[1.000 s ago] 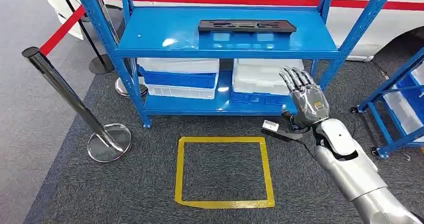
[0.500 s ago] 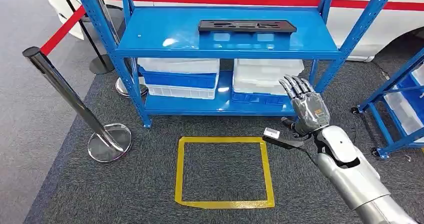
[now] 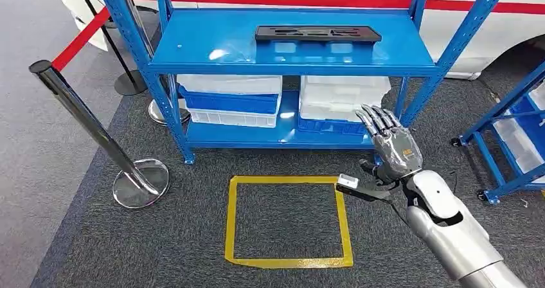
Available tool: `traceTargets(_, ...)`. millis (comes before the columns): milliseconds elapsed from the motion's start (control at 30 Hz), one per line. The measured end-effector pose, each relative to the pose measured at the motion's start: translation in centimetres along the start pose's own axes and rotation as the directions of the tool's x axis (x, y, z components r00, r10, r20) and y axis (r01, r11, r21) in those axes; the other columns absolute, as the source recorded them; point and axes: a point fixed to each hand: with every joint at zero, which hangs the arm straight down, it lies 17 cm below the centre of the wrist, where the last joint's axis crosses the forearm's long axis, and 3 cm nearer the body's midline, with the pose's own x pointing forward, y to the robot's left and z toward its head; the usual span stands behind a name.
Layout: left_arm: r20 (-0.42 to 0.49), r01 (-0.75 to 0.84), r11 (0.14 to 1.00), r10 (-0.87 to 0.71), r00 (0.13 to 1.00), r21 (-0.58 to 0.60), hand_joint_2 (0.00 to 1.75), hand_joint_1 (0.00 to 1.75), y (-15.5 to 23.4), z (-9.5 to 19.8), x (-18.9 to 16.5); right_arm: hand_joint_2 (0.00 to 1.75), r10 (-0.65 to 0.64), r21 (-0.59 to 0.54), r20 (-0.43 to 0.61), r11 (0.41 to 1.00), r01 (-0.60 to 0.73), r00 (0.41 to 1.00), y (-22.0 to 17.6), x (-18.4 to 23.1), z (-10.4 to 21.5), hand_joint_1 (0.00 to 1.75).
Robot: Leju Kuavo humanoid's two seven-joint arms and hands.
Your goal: Take the parts from the cabinet and place them on the table.
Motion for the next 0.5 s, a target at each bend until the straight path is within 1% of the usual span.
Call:
traceTargets(167,-0.013,0.001,0.998,-0.001,1.000,0.056,0.00,0.00,1.3,-0.5,-0.1,1.75,-0.003,-0.003,0.000,1.000,0.003,1.000,-0.1,0.1,0.1,0.00)
traceTargets(400,-0.029,0.003,0.995,0.000,1.000,0.101,0.00,0.00,2.8,-0.8,-0.2,1.75,-0.008,-0.006,0.003,1.000,0.008,1.000,-0.1,0.3,0.4,0.00)
traceTargets(500,-0.034,0.003,0.994,0.000,0.999,0.106,0.00,0.00,2.8,-0.8,-0.1,1.75,-0.006,-0.017,0.000,1.000,0.006,1.000,-0.6,0.1,0.4,0.00)
